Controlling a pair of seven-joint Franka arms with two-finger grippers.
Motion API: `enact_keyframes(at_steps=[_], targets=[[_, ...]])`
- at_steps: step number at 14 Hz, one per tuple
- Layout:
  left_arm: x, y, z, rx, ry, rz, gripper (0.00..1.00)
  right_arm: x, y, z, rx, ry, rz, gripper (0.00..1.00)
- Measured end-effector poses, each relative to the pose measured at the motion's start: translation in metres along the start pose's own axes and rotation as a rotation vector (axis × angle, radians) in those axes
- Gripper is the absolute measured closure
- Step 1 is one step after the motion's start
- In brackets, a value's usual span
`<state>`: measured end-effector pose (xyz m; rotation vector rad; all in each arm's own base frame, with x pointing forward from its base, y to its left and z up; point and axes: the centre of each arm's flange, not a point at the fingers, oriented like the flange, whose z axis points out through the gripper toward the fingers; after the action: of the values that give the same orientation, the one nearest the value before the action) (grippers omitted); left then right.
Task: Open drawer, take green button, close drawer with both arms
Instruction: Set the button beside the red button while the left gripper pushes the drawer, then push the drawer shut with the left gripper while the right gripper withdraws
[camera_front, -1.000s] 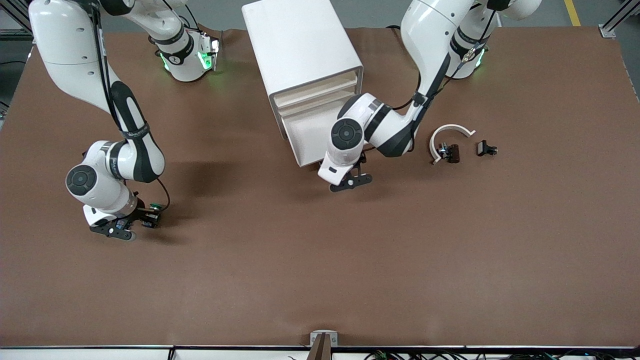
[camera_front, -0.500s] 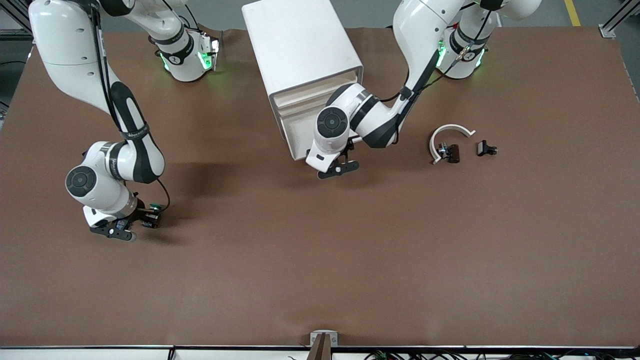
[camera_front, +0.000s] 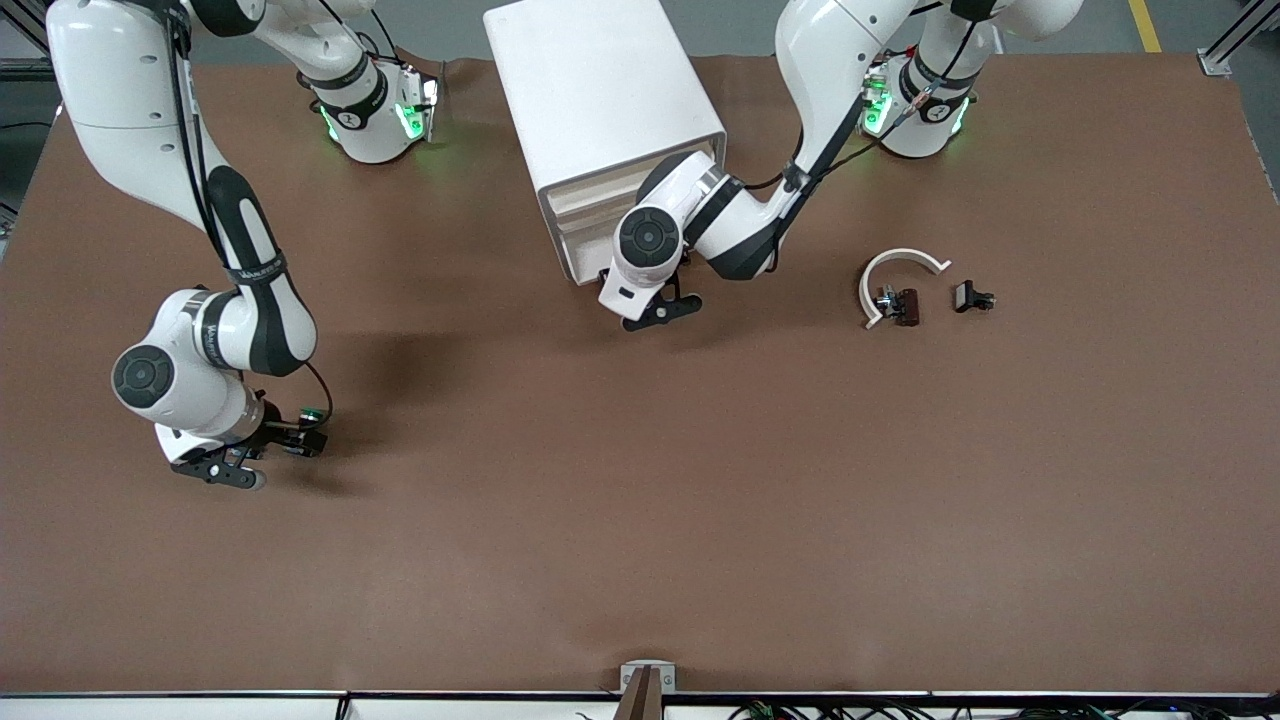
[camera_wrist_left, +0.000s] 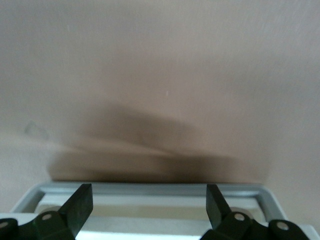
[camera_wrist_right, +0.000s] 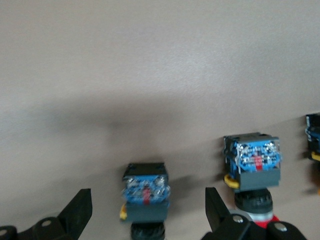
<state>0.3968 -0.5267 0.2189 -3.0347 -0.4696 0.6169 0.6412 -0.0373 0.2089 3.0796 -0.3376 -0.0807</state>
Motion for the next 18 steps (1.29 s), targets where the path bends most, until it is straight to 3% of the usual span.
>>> enact_keyframes(at_steps=[4,11,13,16,18], targets=[[-0.015,0.003,0.006,-0.008,-0.070,-0.015,0.00,0.020,-0.010,-0.076,0.010,-0.081,-0.017,0.00],[-0.013,0.003,0.019,-0.021,-0.143,-0.062,0.00,0.016,0.000,-0.226,0.004,-0.208,-0.121,0.00],[-0.013,0.003,0.020,-0.027,-0.157,-0.067,0.00,0.009,0.022,-0.271,0.017,-0.202,-0.132,0.00],[-0.014,0.004,0.021,-0.035,-0.172,-0.068,0.00,-0.014,0.052,-0.343,-0.007,-0.128,-0.158,0.00],[-0.013,0.004,0.021,-0.036,-0.173,-0.069,0.00,-0.036,0.062,-0.381,-0.008,-0.108,-0.158,0.00]])
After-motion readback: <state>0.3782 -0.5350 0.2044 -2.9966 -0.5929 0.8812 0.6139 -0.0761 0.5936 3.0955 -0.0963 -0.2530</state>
